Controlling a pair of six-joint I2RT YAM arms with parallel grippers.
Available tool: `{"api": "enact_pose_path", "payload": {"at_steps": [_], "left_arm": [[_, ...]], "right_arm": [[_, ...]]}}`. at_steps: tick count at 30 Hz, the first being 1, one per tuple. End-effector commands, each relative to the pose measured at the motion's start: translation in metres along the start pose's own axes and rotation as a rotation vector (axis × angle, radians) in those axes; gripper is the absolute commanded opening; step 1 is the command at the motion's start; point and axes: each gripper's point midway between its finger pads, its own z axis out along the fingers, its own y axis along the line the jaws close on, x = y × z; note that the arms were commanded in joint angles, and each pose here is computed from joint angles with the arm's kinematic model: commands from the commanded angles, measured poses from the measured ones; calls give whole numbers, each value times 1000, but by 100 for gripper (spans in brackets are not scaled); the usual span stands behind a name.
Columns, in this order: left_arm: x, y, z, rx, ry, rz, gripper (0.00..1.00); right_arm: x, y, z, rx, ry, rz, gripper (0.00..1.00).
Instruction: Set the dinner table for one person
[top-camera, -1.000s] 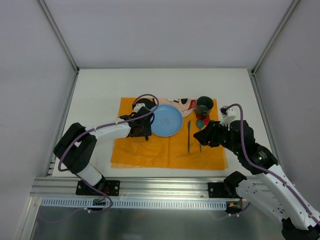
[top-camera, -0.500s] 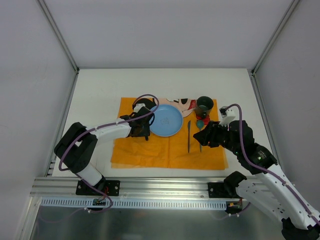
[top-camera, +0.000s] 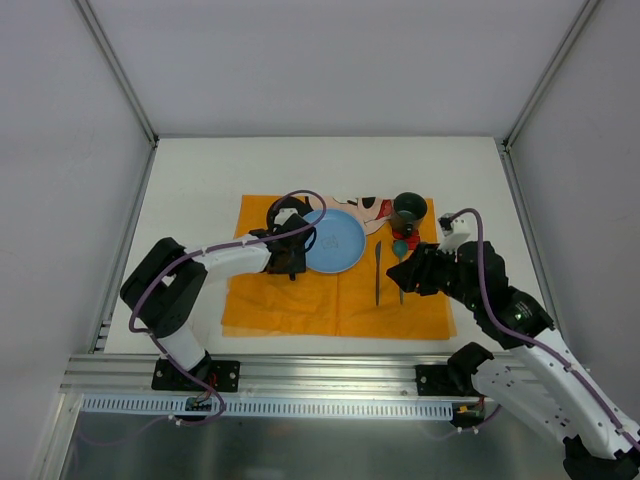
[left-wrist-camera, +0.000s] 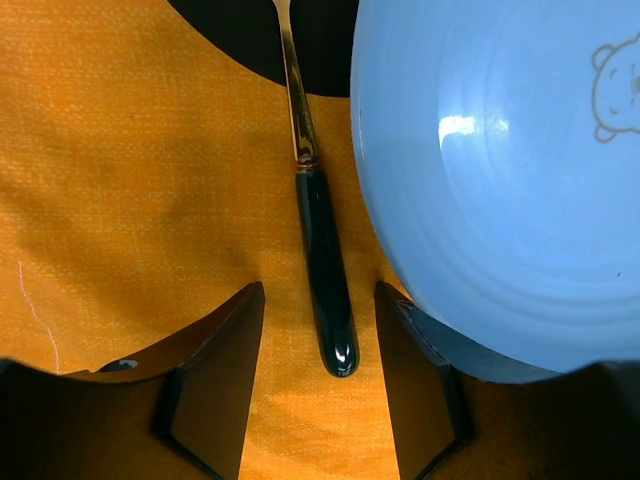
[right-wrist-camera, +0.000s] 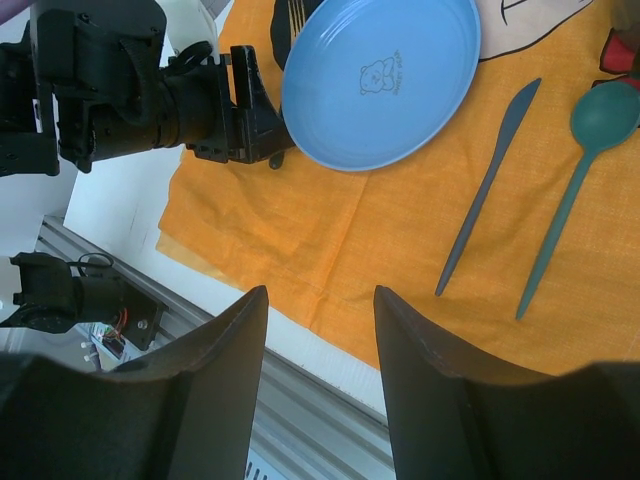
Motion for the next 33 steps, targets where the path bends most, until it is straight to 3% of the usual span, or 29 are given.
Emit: {"api": "enact_pose_path", "payload": {"at_steps": [1, 4, 12, 19, 31, 33], "left_arm": [[-4, -2, -1, -9, -10, 18, 48], [-2, 0, 0, -18, -9, 19, 43], [-4, 2, -4, -16, -21, 10, 13], [-8, 7, -12, -22, -43, 4, 17], [4, 42, -22, -100, -56, -1, 10], [12, 50, -22, -113, -47, -6, 19]], "right_arm": [[-6, 3, -4, -14, -36, -19, 50], [-6, 2, -5, -12, -39, -20, 50], [-4, 2, -5, -16, -39, -16, 50], [-4, 3, -5, -22, -34, -10, 50], [-2, 5, -7, -33, -31, -3, 50], [-2, 6, -6, -40, -30, 2, 50]]}}
